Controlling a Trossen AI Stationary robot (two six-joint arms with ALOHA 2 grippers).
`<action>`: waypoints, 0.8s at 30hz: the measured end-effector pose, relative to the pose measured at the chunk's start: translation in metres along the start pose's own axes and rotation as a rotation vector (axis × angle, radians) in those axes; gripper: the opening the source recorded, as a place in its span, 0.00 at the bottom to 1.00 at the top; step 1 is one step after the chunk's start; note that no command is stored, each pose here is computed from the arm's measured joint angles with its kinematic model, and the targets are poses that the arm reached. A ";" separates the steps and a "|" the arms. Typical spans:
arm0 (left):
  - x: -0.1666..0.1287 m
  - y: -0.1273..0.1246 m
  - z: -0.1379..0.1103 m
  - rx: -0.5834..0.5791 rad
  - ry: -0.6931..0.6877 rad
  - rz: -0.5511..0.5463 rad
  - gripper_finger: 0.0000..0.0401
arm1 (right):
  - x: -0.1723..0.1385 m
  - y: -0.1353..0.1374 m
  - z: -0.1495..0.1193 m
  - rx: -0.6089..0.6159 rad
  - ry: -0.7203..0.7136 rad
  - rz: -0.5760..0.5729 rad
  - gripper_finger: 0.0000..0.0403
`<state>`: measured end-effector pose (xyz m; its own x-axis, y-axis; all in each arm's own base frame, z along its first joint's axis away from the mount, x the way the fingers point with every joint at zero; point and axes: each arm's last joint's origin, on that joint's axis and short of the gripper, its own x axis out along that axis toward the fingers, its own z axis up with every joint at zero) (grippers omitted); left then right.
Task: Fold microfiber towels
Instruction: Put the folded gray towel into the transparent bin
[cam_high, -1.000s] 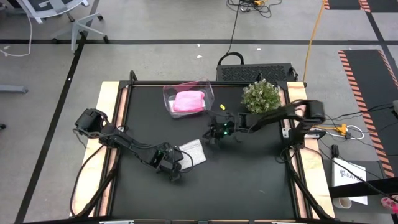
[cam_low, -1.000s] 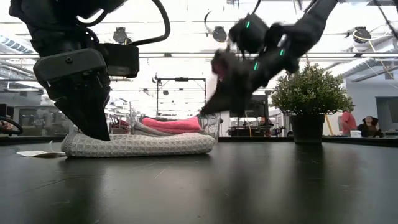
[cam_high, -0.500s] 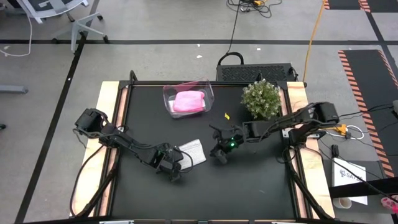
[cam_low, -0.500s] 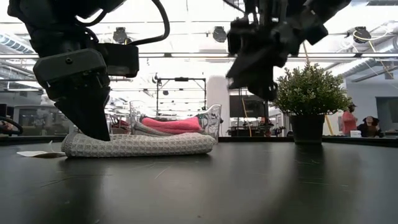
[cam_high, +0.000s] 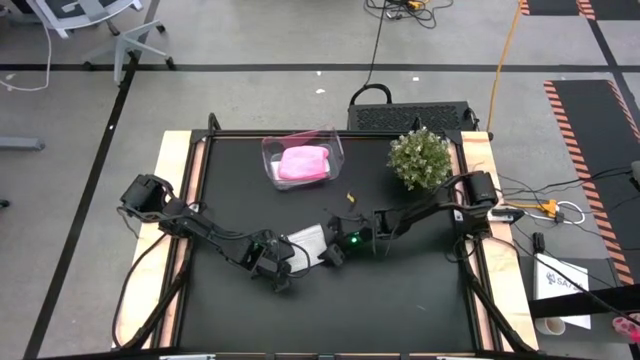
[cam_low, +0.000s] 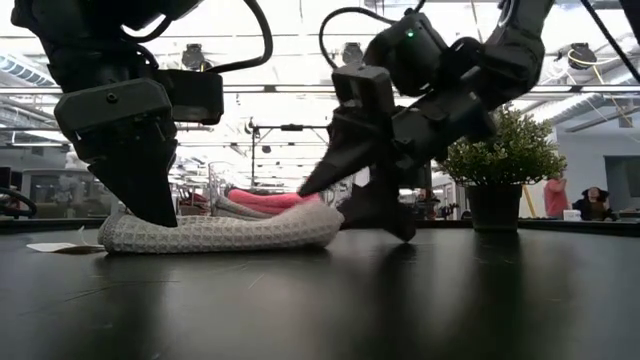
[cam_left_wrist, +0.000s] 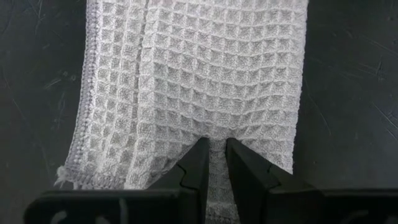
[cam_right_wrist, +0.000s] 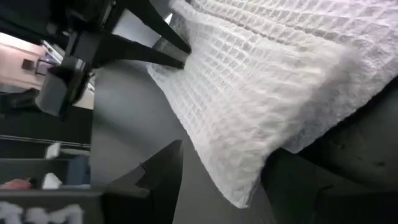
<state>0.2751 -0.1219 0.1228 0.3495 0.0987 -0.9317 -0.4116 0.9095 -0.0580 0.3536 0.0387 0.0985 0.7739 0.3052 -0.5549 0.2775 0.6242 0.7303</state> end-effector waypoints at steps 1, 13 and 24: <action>0.000 0.000 0.000 0.000 0.000 0.000 0.16 | 0.002 -0.002 -0.001 0.002 -0.004 0.010 0.49; 0.000 0.000 0.001 -0.002 -0.006 0.001 0.16 | 0.005 -0.001 0.002 -0.040 -0.086 0.018 0.45; -0.027 0.008 0.007 0.026 -0.126 0.047 0.16 | 0.005 -0.004 0.001 -0.015 -0.086 -0.017 0.04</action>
<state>0.2682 -0.1145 0.1498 0.4344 0.1899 -0.8805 -0.4087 0.9127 -0.0047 0.3570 0.0375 0.0928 0.8154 0.2318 -0.5305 0.2831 0.6396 0.7146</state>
